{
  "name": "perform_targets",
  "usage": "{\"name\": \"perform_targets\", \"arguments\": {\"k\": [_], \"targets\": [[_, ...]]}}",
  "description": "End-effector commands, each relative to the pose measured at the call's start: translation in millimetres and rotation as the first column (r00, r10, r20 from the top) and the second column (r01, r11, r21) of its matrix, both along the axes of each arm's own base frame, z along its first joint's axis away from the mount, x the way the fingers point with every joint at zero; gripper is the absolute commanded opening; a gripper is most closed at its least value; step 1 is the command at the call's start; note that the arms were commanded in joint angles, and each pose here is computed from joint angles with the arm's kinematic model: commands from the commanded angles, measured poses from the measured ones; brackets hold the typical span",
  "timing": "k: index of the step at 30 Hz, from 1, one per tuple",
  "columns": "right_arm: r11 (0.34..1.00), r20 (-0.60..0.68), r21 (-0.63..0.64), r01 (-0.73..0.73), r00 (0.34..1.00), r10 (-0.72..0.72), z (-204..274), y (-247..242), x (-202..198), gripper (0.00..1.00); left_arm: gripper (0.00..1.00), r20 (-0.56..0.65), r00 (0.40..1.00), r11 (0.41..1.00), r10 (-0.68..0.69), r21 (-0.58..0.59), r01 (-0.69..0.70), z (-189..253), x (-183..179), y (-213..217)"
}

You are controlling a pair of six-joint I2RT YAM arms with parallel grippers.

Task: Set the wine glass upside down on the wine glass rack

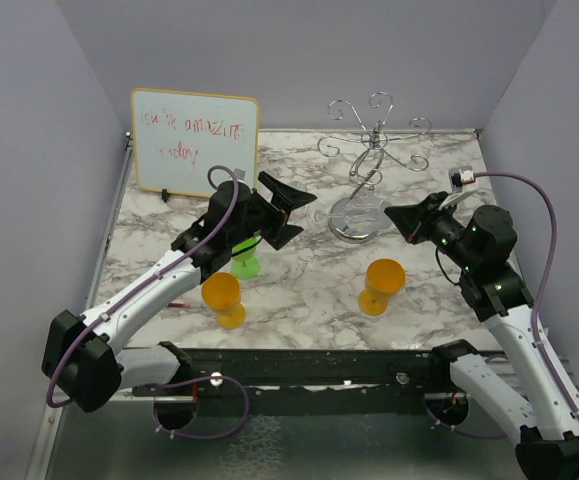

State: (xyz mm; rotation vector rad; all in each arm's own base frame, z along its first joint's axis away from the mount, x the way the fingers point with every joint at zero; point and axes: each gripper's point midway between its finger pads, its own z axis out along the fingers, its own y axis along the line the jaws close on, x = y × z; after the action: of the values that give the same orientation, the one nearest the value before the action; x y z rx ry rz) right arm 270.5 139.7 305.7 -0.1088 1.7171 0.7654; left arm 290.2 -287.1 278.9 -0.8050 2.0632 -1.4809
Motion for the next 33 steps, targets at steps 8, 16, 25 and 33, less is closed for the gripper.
{"name": "perform_targets", "arguments": {"k": [8,16,25,33], "targets": [[0.996,0.177,-0.066,0.053,0.983,-0.041,26.8,19.3,7.1,0.01,0.86,-0.2,0.978,0.992,0.056,-0.104,-0.078,-17.9,-9.0,-26.0],[0.998,0.261,-0.054,0.017,0.965,-0.002,42.6,27.6,-7.1,0.01,0.61,-0.239,0.968,0.976,0.071,-0.186,-0.118,-15.0,2.5,-36.2],[0.997,0.293,-0.058,-0.042,0.954,0.057,45.3,36.2,-16.4,0.01,0.53,-0.299,0.942,0.962,0.154,-0.172,-0.212,-19.3,13.7,-35.3],[0.996,0.343,-0.09,-0.012,0.938,0.043,53.4,35.7,-8.2,0.01,0.57,-0.285,0.922,0.945,0.261,-0.121,-0.305,-12.2,30.0,-24.3]]}}
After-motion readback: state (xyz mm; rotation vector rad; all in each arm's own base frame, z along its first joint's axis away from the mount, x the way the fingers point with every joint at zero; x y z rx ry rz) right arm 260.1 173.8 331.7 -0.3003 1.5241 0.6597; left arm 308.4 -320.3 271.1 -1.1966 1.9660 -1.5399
